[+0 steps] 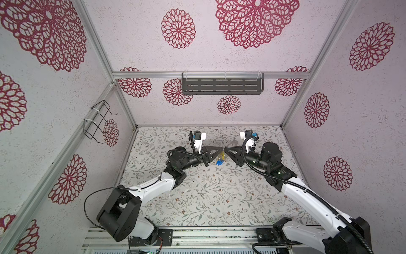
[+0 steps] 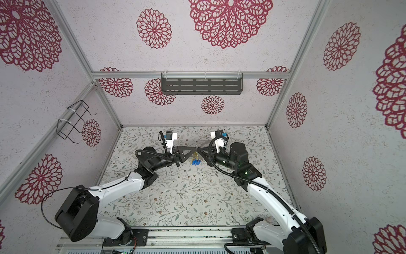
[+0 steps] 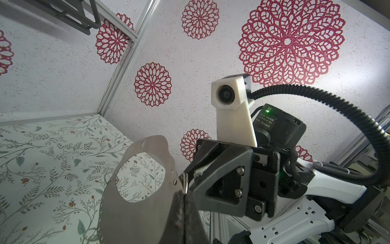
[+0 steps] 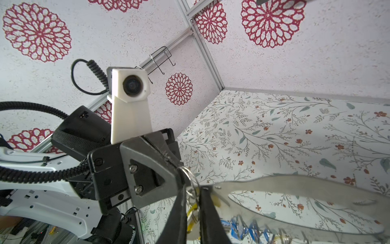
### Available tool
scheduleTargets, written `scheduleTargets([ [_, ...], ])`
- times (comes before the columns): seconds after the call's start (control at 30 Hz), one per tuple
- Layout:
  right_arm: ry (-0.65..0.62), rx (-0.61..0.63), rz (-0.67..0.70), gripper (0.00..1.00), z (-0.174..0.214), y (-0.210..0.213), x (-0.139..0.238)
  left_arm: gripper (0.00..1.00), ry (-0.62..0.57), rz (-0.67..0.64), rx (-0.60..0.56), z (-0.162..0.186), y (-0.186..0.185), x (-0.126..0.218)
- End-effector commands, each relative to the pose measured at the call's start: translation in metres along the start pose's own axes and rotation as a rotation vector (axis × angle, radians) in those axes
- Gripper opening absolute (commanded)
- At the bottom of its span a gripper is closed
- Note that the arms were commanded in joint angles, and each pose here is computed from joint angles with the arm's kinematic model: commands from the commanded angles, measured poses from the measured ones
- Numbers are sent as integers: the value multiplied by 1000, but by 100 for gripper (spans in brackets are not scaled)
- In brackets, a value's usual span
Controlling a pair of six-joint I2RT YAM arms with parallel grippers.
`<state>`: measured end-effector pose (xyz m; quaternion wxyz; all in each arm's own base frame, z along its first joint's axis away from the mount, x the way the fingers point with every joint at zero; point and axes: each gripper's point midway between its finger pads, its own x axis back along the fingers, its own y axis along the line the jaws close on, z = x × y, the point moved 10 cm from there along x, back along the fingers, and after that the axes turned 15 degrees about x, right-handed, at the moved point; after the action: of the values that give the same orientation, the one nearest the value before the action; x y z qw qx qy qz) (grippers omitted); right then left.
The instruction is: Remove the keys from the keyring
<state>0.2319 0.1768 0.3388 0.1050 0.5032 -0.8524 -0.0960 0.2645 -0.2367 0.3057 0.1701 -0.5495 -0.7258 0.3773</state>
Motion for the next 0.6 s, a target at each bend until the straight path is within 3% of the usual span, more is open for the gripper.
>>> scheduleTargets([
  [0.0,-76,41,-55,4,-16,8,1,0,-9,68,-35,-7,-13,-3],
  [0.07,-83,39,-54,0,-17,8,1,0,-10,65,-35,-7,-11,-2],
  [0.57,-81,35,-73,0,-21,10,2,0,-20,70,0,-3,4,5],
])
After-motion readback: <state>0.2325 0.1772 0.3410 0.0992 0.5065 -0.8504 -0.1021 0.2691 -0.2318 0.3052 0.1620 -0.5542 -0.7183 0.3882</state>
